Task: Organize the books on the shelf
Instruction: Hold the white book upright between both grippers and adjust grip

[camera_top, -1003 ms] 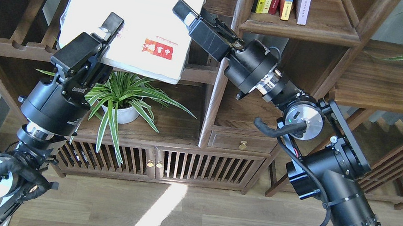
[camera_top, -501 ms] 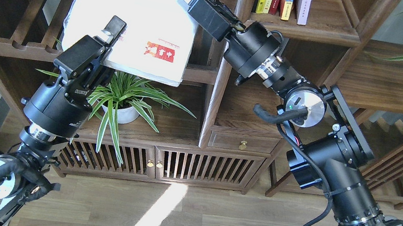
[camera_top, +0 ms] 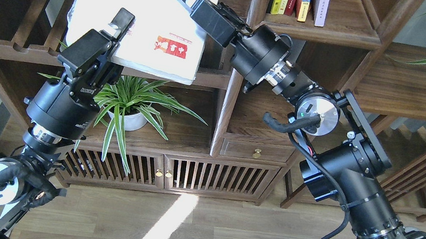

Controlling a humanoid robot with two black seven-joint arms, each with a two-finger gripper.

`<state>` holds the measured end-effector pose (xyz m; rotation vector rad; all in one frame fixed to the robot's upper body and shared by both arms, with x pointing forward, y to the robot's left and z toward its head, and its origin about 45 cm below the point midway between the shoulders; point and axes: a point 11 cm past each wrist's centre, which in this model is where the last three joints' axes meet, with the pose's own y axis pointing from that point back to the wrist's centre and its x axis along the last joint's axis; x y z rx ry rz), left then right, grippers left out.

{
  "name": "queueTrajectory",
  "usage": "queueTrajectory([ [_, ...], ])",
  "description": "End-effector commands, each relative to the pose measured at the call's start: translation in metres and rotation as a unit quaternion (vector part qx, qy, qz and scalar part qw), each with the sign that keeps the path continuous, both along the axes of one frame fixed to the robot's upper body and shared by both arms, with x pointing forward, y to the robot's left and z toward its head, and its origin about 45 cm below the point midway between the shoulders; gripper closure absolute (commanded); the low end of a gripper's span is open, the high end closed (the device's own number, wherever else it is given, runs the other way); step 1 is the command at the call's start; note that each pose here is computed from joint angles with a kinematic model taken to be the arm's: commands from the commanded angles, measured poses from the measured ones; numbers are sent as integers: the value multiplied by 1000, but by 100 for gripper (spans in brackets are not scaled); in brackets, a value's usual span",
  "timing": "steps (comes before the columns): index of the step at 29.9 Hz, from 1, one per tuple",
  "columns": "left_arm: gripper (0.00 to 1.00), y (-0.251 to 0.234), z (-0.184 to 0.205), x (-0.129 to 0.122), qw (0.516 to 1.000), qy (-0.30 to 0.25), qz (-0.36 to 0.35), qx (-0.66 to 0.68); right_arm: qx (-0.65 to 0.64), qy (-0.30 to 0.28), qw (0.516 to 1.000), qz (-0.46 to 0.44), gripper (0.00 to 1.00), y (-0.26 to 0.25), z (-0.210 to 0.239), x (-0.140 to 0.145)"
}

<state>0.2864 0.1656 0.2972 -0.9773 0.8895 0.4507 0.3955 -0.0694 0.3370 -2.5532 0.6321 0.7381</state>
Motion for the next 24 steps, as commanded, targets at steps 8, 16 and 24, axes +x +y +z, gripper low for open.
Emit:
queueTrajectory([
  [8, 100, 2, -2, 1, 1000, 3, 3, 3, 31, 10, 999, 17, 20, 4, 9, -1],
  [16, 100, 5, -1, 3, 1000, 1, 8, 2, 83, 21, 995, 48, 42, 5, 16, -9],
  [24, 100, 6, -1, 3, 1000, 1, 9, 2, 90, 31, 993, 66, 43, 12, 14, -16],
])
